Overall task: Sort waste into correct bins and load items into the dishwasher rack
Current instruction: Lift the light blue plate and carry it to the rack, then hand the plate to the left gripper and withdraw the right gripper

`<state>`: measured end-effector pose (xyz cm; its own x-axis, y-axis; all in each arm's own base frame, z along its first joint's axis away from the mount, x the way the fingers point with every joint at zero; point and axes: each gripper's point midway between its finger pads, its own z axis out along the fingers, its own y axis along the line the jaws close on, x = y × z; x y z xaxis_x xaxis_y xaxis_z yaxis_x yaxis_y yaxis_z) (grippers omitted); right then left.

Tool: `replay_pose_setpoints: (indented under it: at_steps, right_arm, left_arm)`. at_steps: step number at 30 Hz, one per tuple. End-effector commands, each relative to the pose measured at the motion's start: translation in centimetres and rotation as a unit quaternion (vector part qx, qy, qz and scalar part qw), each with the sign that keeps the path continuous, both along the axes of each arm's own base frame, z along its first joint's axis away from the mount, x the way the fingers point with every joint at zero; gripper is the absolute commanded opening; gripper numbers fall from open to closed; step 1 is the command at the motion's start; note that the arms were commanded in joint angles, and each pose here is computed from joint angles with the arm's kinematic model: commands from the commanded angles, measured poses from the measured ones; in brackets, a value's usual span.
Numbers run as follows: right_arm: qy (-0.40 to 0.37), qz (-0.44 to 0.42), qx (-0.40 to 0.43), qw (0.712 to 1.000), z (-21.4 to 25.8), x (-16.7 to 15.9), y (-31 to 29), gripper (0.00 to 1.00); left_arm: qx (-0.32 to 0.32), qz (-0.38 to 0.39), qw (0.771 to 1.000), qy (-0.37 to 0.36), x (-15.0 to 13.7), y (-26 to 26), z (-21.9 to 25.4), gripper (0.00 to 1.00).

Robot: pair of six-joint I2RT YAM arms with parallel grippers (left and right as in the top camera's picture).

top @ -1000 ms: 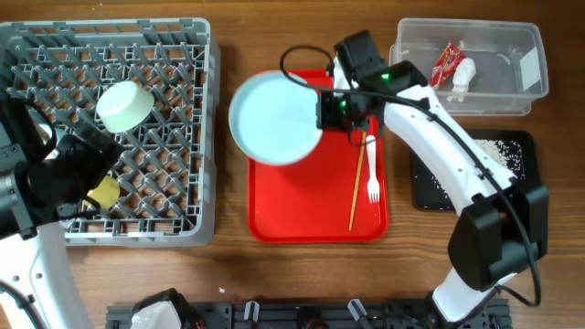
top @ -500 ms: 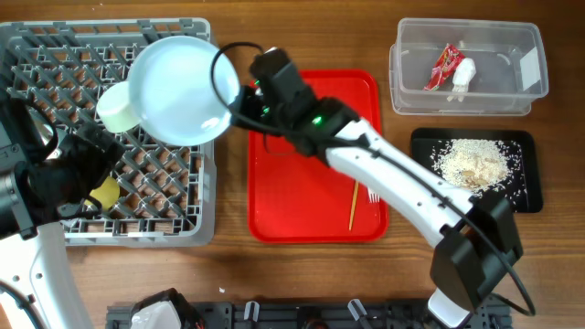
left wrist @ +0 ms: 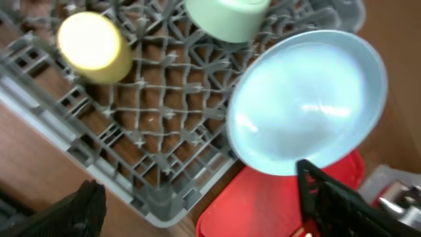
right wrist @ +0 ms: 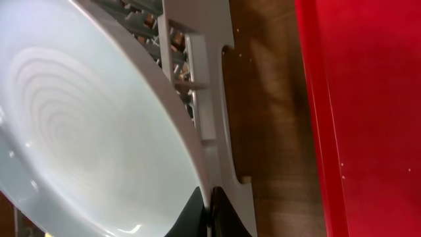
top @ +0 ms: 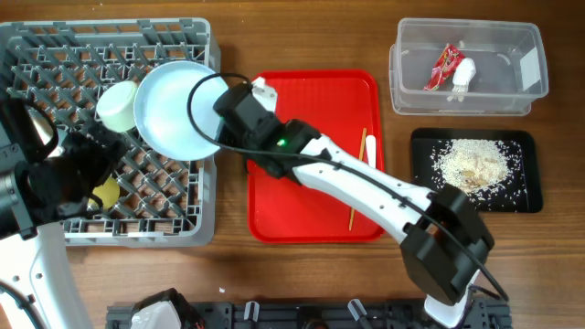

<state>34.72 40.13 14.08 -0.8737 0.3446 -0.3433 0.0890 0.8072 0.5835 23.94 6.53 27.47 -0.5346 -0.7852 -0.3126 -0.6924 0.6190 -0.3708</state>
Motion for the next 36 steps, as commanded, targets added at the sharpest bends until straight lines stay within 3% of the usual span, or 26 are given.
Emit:
replay_pose_setpoints:
  at_steps: [1, 14, 21, 22, 27, 31, 36]
  right_arm:
    - [-0.012, -0.003, -0.001, 1.0, 0.7, 0.4, 0.2, 0.05]
    - [0.009, 0.056, -0.019, 0.998, -1.2, -3.3, 2.7, 0.05]
    - [0.013, 0.094, -0.013, 0.995, -2.3, -4.9, 4.7, 0.39]
    - [0.015, 0.098, -0.011, 0.995, -2.3, -5.0, 4.8, 0.47]
    - [0.009, 0.097, -0.024, 0.995, -1.3, -4.2, 3.8, 0.49]
    - [-0.007, 0.09, -0.033, 0.995, 2.0, -2.2, 1.5, 0.52]
    - [-0.02, 0.069, -0.034, 0.997, 5.9, 0.5, -3.3, 0.77]
  left_arm:
    - [-0.008, -0.051, 0.998, -0.03, 1.5, -0.8, 0.3, 1.0]
    - [-0.039, -0.057, 0.997, 0.045, 3.6, 0.1, -4.1, 1.0]
    - [-0.03, -0.075, 0.996, 0.046, 3.6, 0.1, -4.2, 1.0]
    - [-0.03, -0.075, 0.996, 0.046, 3.6, 0.1, -4.1, 1.0]
    - [-0.031, -0.075, 0.996, 0.046, 3.6, 0.1, -4.2, 1.0]
    - [-0.033, -0.075, 0.995, 0.051, 3.5, 0.0, -4.3, 1.0]
    - [-0.053, -0.067, 0.994, 0.07, 3.9, 0.0, -5.5, 1.0]
